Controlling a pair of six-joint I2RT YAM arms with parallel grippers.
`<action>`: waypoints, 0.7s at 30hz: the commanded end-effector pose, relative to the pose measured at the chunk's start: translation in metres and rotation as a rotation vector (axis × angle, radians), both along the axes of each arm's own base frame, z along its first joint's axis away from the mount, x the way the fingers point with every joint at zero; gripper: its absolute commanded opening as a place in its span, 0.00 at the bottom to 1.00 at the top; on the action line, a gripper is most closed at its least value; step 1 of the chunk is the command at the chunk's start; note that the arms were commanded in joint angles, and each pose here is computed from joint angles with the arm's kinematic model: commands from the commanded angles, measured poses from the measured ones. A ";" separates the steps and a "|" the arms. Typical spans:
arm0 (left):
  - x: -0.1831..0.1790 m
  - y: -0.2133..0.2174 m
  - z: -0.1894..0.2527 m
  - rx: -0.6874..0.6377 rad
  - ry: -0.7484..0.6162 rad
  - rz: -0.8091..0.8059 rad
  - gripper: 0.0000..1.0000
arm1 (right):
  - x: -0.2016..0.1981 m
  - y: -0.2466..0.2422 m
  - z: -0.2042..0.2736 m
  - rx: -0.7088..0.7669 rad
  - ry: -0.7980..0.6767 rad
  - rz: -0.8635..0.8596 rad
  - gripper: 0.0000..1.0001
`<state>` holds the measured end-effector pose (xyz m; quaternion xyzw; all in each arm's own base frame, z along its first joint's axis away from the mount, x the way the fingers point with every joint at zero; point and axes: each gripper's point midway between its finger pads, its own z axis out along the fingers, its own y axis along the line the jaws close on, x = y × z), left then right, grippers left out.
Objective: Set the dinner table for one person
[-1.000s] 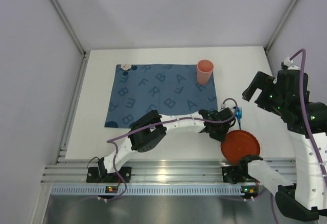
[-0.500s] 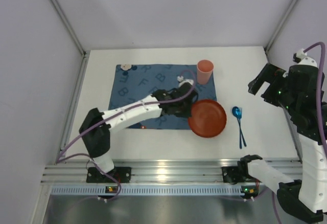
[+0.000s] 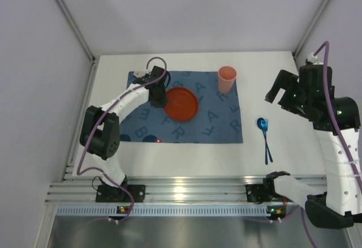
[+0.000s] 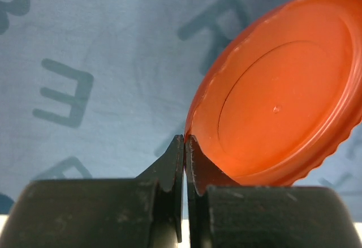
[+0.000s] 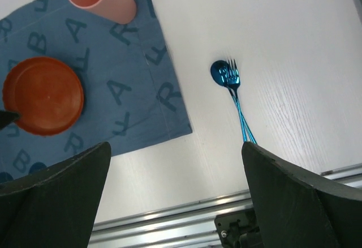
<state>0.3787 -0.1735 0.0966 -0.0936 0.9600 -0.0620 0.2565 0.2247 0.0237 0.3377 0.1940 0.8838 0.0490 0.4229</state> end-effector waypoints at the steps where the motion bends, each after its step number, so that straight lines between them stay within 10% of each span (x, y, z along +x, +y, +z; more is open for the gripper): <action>1: 0.008 -0.004 -0.022 -0.026 0.031 -0.037 0.02 | 0.012 0.003 -0.016 0.027 0.014 -0.005 1.00; 5: 0.009 0.002 -0.041 -0.015 0.069 -0.006 0.55 | 0.019 -0.001 -0.062 0.033 0.113 -0.035 1.00; 9: 0.005 0.007 -0.037 -0.014 0.079 0.030 0.77 | 0.025 -0.017 -0.111 0.080 0.229 -0.099 1.00; 14: -0.009 0.001 -0.004 -0.099 0.055 0.040 0.79 | 0.022 -0.041 -0.190 0.153 0.397 -0.218 0.91; 21: -0.047 0.001 0.035 -0.184 0.024 -0.002 0.76 | 0.030 -0.061 -0.248 0.082 0.525 -0.275 0.43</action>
